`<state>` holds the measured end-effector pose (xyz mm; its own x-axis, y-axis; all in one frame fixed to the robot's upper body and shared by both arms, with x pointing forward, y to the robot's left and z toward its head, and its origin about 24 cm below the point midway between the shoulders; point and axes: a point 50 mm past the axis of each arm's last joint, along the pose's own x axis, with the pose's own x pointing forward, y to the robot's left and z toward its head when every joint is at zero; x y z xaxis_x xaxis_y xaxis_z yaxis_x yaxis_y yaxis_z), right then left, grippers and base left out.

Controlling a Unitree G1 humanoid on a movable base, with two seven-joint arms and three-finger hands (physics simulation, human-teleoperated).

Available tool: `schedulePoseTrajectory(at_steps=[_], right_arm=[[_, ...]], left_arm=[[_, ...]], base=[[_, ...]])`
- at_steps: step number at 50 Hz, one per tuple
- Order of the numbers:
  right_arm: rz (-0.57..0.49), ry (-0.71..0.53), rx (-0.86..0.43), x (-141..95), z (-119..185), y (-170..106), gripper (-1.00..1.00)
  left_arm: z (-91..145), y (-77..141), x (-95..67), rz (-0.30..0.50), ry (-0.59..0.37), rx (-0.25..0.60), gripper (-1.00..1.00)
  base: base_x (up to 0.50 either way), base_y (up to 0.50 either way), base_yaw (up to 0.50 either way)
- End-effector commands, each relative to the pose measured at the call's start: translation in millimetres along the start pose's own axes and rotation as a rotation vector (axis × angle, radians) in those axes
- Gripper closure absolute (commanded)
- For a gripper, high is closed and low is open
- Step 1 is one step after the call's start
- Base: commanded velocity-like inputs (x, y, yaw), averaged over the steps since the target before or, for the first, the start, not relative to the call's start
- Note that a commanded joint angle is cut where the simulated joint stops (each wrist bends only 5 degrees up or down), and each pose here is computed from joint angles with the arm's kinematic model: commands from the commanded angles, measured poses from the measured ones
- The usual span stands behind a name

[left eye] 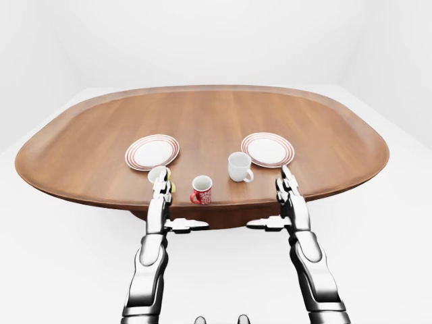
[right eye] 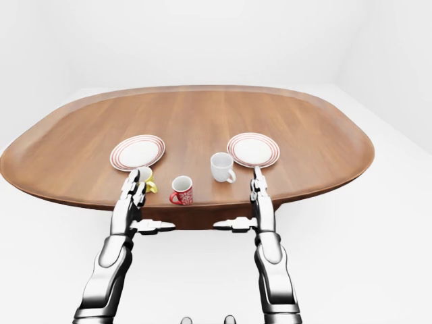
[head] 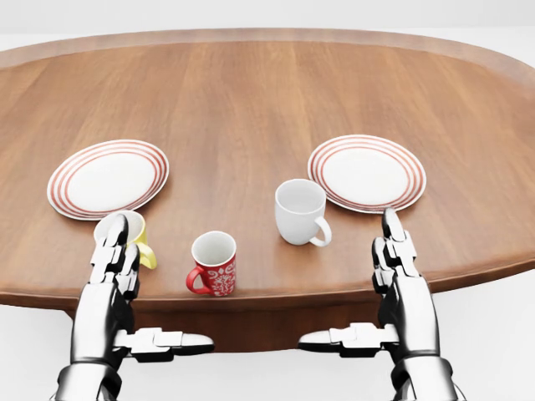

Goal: Put the red mug on the left plate.

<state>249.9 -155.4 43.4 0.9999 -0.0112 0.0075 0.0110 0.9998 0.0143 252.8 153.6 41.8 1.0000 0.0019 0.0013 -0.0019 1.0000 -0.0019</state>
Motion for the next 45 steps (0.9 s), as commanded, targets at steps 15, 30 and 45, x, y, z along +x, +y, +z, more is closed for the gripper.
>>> schedulePoseTrajectory(at_steps=[15,30,45], right_arm=[[0.007,-0.034,-0.004,-16,10,-6,-1.0],[-0.131,-0.129,-0.061,-129,55,-13,-1.0],[-0.104,-0.136,-0.092,-126,55,-6,-1.0]], left_arm=[[2,8,-3.5,0.008,-0.004,0.001,-1.0],[44,14,-110.6,0.105,-0.144,0.009,-1.0],[42,13,-107.6,0.102,-0.139,0.016,-1.0]], base=[[0.0,0.0,0.0],[0.0,0.0,0.0],[0.0,0.0,0.0]])
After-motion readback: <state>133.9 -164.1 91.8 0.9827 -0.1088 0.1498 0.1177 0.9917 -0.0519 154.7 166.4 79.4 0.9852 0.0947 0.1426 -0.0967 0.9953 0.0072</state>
